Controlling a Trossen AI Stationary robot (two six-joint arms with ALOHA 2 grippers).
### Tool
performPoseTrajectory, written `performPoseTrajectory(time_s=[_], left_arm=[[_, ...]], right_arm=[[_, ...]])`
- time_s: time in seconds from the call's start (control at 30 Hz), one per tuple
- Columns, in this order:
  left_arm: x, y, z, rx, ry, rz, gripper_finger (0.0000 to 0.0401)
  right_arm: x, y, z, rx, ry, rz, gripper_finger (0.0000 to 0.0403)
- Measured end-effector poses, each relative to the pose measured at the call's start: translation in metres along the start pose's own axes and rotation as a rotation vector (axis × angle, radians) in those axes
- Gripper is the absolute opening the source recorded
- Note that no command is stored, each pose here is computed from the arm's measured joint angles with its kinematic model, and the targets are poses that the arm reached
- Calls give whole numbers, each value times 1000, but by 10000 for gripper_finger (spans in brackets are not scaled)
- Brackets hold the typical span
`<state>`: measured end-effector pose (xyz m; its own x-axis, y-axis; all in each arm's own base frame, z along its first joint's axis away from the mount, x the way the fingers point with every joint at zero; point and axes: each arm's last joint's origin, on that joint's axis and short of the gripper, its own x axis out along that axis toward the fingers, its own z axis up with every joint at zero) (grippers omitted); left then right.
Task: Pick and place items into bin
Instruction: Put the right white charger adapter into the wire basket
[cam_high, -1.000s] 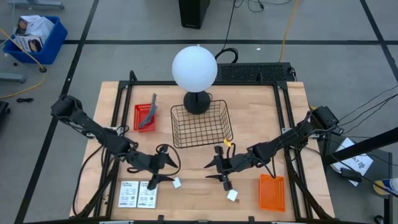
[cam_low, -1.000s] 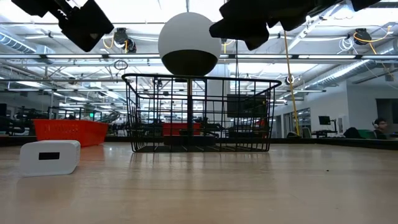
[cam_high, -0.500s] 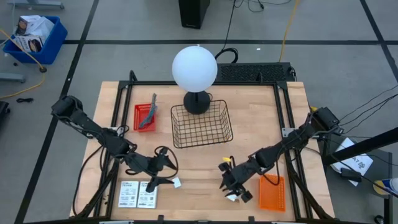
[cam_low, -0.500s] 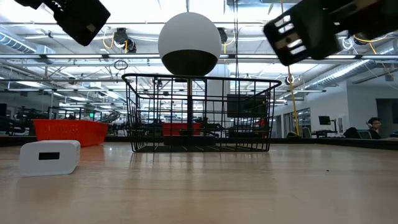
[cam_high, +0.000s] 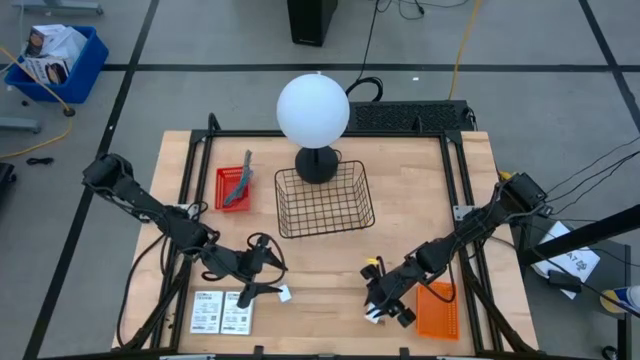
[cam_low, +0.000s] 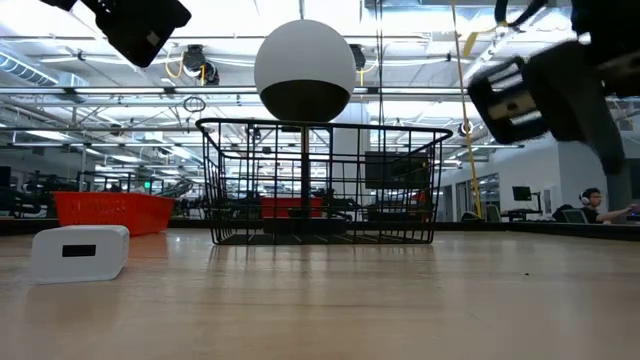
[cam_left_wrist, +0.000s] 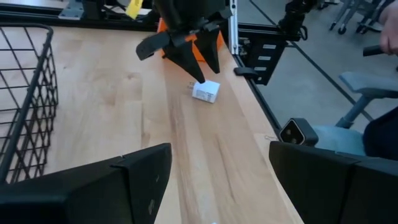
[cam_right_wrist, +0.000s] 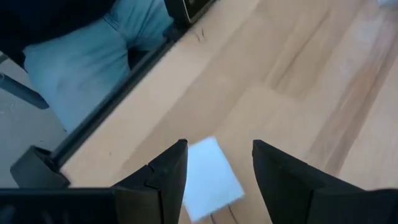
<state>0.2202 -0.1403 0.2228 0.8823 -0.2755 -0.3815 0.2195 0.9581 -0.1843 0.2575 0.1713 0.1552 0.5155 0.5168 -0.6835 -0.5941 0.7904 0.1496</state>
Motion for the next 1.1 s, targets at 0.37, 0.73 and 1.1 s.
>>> performPoseTrajectory(time_s=[0.37, 0.73, 1.1], left_arm=[[0, 1, 0, -2, -1, 4, 274], [0, 2, 1, -9, -17, 43, 273], [0, 2, 1, -14, -21, 50, 274]], right_arm=[[0, 0, 8, 42, -135, -145, 180], [2, 4, 12, -39, -188, -198, 280], [-2, 4, 27, 82, -351, -171, 297]])
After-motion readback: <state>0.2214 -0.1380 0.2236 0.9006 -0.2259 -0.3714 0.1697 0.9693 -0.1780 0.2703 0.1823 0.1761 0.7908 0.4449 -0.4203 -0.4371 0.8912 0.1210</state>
